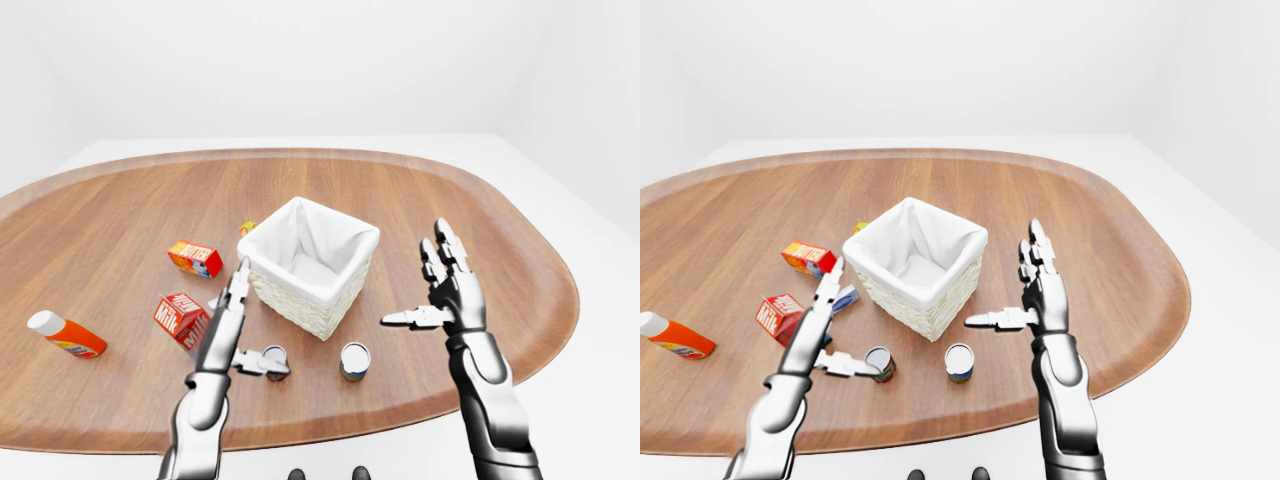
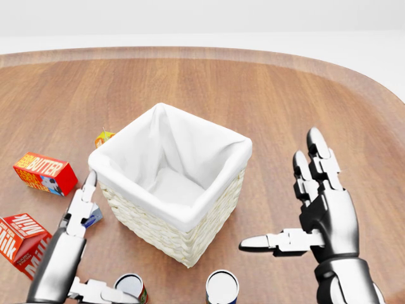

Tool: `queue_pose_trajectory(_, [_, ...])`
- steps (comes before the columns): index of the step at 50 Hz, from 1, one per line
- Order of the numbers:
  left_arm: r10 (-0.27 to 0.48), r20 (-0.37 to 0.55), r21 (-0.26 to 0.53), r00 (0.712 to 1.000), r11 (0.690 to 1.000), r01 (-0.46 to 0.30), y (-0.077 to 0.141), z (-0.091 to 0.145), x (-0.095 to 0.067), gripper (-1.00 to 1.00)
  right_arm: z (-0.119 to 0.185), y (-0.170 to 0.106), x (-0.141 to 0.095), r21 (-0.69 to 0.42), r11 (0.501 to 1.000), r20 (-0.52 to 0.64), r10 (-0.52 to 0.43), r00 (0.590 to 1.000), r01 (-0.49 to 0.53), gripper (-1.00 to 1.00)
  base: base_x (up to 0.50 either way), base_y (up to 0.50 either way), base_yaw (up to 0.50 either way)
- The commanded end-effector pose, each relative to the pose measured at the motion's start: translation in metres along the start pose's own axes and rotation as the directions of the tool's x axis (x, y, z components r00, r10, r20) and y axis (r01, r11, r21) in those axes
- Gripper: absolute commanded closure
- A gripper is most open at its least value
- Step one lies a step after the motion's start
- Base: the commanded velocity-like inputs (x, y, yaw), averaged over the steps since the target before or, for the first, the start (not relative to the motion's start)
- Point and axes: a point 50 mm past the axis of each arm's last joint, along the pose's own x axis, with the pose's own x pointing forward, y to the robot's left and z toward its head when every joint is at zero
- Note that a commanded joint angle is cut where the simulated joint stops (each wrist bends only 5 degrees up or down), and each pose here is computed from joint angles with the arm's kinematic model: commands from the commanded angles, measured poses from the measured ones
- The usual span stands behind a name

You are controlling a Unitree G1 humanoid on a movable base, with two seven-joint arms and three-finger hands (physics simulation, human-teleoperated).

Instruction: Pick up the tomato sauce, and put it in the basket.

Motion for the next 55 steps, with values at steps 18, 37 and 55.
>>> queue_pose_trajectory(18, [-0.009, -0.039, 0.031, 0.999, 0.999, 0.01, -0.007, -0.008, -0.005, -1.0, -0.002, -0.002, 0.002, 0.0, 1.0, -0.01, -0.006, 1.0, 0.006, -1.0, 0.0, 0.0, 0.0])
queue_pose_trajectory(37, [-0.007, -0.063, 0.052, 0.998, 0.999, 0.01, -0.01, -0.013, -0.007, -1.0, -0.004, -0.002, 0.002, -0.003, 1.0, -0.017, -0.009, 1.0, 0.009, -1.0, 0.0, 0.0, 0.0])
queue_pose_trajectory(55, [0.015, -0.101, 0.112, 0.995, 0.994, -0.003, -0.013, -0.024, -0.006, -1.0, -0.007, -0.001, 0.001, -0.004, 1.0, -0.029, -0.008, 1.0, 0.008, -1.0, 0.0, 0.0, 0.0])
